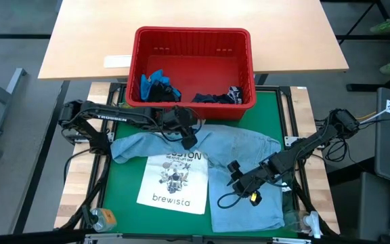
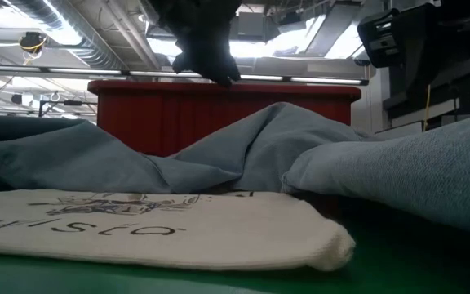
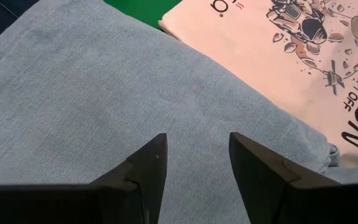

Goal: Fold Laundry from Bin
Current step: Fold the light blue jeans

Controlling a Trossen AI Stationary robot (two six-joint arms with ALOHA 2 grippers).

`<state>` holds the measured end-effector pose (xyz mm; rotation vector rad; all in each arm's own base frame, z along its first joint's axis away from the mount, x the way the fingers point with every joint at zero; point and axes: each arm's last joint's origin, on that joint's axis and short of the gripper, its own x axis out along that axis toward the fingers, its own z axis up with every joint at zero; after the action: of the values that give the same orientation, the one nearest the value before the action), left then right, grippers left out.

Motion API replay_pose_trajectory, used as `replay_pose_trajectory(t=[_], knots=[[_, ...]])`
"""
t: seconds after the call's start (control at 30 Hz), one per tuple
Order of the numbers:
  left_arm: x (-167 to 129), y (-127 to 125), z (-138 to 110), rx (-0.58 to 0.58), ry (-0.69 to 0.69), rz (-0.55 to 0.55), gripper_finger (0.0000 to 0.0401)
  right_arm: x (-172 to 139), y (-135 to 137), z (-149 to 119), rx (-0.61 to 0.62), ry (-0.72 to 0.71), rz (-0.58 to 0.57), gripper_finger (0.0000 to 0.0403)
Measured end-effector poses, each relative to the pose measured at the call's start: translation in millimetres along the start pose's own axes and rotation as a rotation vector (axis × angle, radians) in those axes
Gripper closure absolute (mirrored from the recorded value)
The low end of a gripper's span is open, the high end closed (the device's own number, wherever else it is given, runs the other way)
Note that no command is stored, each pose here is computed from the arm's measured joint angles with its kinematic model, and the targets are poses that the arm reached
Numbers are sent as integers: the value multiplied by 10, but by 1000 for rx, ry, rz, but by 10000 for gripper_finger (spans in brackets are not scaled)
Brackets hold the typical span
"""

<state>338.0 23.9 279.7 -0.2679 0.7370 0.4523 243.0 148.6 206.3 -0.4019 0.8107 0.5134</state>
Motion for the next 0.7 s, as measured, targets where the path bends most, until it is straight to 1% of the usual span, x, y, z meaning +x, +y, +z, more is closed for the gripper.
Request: replay_pose_trajectory(t=[0.33,0.4,0.5,0.6,0.7], knots=[[1,7,-17,-1,17,6,264,0,0,0,0,0,0,228],[-2,34,-81,43,83,30,264,0,0,0,1,0,0,228],[-25,133,-227,119,251,94,264,0,0,0,2,0,0,228],[-77,252,-360,148,418,169,264,0,0,0,2,0,-1,228],[-116,303,-426,153,502,208,264,0,-1,0,1,0,-2,228]])
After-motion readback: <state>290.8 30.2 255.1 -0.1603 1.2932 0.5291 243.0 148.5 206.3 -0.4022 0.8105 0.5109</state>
